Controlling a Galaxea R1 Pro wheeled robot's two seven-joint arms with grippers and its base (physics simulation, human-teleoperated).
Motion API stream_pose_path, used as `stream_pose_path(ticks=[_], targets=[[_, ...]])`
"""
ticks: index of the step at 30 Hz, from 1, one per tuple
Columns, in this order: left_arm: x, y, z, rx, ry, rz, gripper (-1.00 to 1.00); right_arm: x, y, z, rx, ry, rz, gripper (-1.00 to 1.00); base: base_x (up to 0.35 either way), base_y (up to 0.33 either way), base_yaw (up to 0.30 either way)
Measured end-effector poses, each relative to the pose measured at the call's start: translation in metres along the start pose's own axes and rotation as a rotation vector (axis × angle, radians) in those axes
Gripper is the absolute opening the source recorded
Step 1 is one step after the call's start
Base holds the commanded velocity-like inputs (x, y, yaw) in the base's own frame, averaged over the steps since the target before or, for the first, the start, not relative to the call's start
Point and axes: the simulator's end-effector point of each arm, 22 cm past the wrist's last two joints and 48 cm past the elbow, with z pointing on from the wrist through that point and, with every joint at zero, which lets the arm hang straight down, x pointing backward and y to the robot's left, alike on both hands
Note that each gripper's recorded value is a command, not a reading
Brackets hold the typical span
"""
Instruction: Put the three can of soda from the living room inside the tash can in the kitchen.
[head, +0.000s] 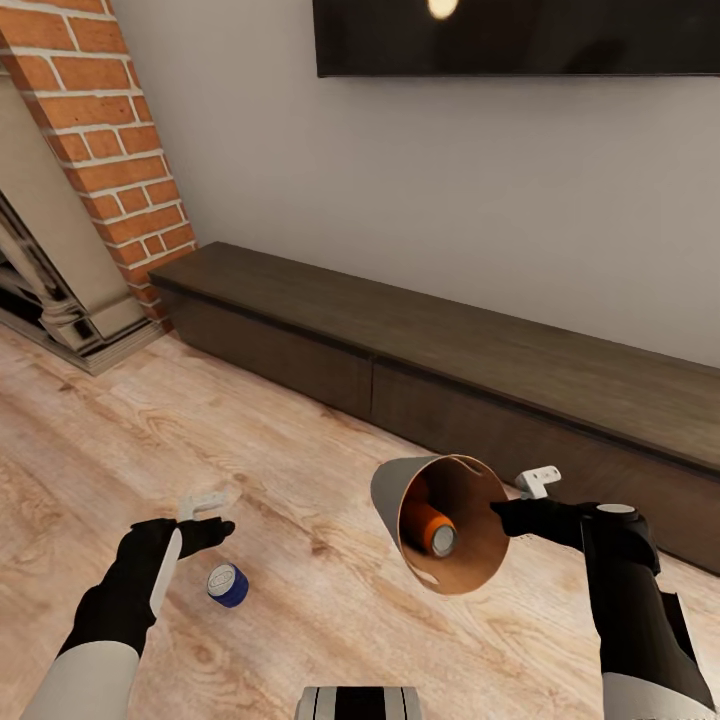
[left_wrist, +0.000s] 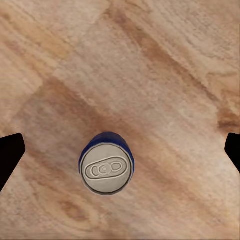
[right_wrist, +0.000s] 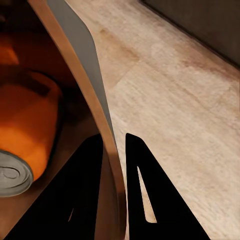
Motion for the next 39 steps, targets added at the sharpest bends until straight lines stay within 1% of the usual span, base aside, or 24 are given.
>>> stream_pose_path(ticks=[3, 5, 7, 10, 12, 15, 18, 24, 34, 39], targets=[[0.002, 0.0, 0.001, 0.0, 0.005, -0.001, 1.0, -0.01, 0.006, -0.003, -0.001, -0.003, -0.011, -1.0, 0.0, 0.0, 0.0], [0.007, 0.001, 0.006, -0.003, 0.016, 0.0, 1.0, -0.011, 0.006, -0.001, 0.003, 0.002, -0.02, -1.0, 0.0, 0.0, 0.0], [0.011, 0.002, 0.01, -0.006, 0.026, 0.001, 1.0, -0.014, 0.006, 0.001, 0.009, 0.011, -0.012, -1.0, 0.0, 0.0, 0.0], [0.017, 0.003, 0.015, -0.009, 0.039, 0.002, 1.0, -0.015, 0.011, 0.006, -0.001, 0.03, 0.002, -1.0, 0.0, 0.0, 0.0], [0.021, 0.003, 0.019, -0.011, 0.048, 0.002, 1.0, -0.016, 0.016, 0.009, -0.007, 0.04, -0.004, -1.0, 0.0, 0.0, 0.0], [0.027, 0.004, 0.024, -0.013, 0.06, 0.003, 1.0, -0.013, 0.022, 0.015, -0.02, 0.053, -0.008, -1.0, 0.0, 0.0, 0.0], [0.032, 0.004, 0.028, -0.015, 0.071, 0.009, 1.0, -0.008, 0.022, 0.02, -0.017, 0.068, -0.016, -1.0, 0.0, 0.0, 0.0], [0.043, 0.005, 0.038, -0.02, 0.095, 0.012, 1.0, 0.003, 0.021, 0.03, -0.023, 0.092, -0.011, -1.0, 0.0, 0.0, 0.0], [0.043, 0.005, 0.038, -0.018, 0.094, 0.011, 1.0, 0.002, 0.023, 0.031, -0.026, 0.091, -0.012, -1.0, 0.004, 0.003, 0.0], [0.044, 0.005, 0.038, -0.018, 0.096, 0.011, 1.0, 0.002, 0.022, 0.031, -0.023, 0.091, -0.016, -1.0, 0.14, 0.115, 0.0]])
